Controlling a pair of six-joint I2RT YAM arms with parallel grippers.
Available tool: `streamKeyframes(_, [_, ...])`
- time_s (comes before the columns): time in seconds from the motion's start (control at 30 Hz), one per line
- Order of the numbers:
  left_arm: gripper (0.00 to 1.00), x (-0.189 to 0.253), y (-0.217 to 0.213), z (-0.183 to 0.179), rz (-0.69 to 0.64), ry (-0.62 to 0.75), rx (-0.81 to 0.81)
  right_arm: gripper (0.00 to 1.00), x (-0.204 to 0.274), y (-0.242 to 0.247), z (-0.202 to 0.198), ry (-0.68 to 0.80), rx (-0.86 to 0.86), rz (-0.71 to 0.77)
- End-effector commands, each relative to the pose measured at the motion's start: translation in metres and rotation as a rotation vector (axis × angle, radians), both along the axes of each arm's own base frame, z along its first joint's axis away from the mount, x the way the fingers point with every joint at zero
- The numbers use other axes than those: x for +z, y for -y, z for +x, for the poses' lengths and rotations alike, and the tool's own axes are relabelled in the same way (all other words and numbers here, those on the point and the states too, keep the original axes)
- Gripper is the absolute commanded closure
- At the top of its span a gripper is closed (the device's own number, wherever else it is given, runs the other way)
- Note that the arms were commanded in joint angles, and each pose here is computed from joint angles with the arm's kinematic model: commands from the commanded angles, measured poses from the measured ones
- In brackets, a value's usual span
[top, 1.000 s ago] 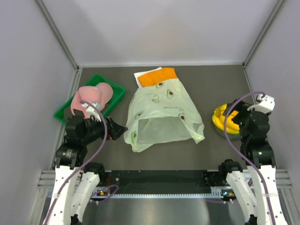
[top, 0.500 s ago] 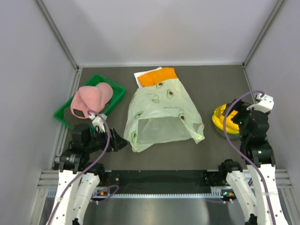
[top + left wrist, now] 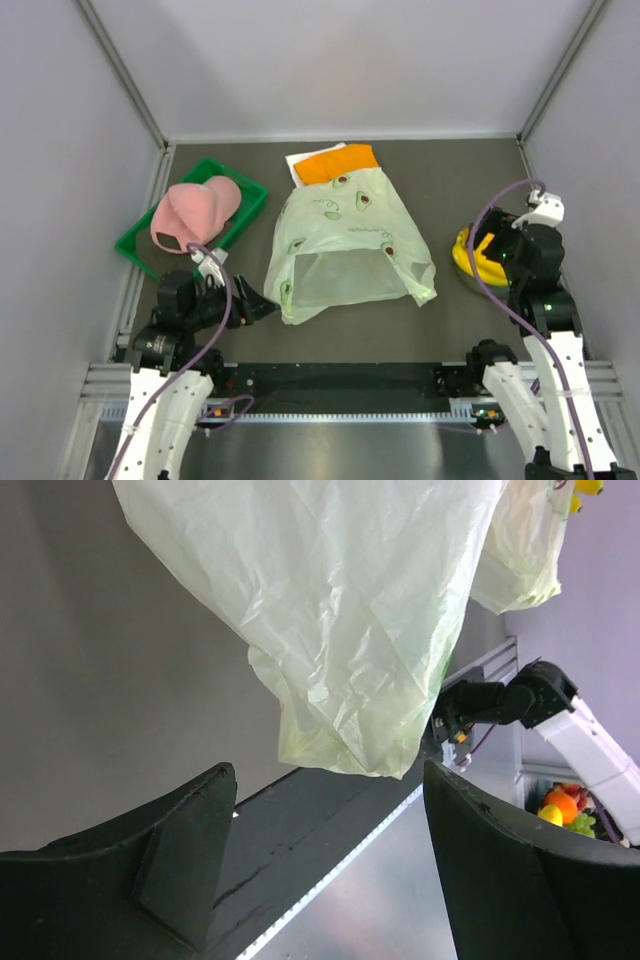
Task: Place the fruits into the plastic bag
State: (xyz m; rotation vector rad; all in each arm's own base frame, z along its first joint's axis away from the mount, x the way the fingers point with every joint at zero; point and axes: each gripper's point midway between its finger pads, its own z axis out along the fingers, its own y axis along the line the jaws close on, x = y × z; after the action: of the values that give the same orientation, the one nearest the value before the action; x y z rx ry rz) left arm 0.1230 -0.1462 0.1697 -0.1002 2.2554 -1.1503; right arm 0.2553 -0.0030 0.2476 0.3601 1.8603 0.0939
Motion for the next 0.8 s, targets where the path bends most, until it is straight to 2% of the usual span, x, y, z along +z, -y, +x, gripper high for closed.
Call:
streamKeyframes(0.0, [0.21,0.014,0.002,0.010,-0.050,0.053,0.044,0.20,-0.007,-0.016,0.007,-0.023,0.095,0.026])
streamKeyframes(0.13, [0.21,0.020,0.003,0.016,-0.094,0.076,0.075,0.21,-0.016,-0.020,0.009,-0.040,0.103,0.047])
streamKeyframes(0.37, [0.25,0.015,-0.004,0.032,-0.030,0.066,0.120,0.21,-0.015,-0.021,0.010,-0.039,0.107,0.055])
streamKeyframes(0.5, [0.27,0.019,0.000,0.041,-0.036,0.067,0.128,0.21,-0.019,-0.022,0.011,-0.043,0.107,0.065])
streamKeyframes(0.67, [0.31,0.015,0.028,0.046,-0.076,0.073,0.079,0.21,-0.022,-0.022,0.012,-0.049,0.104,0.067])
streamKeyframes(0.77, [0.40,0.025,0.061,0.044,-0.100,0.113,-0.004,0.21,-0.023,-0.022,0.011,-0.052,0.106,0.061])
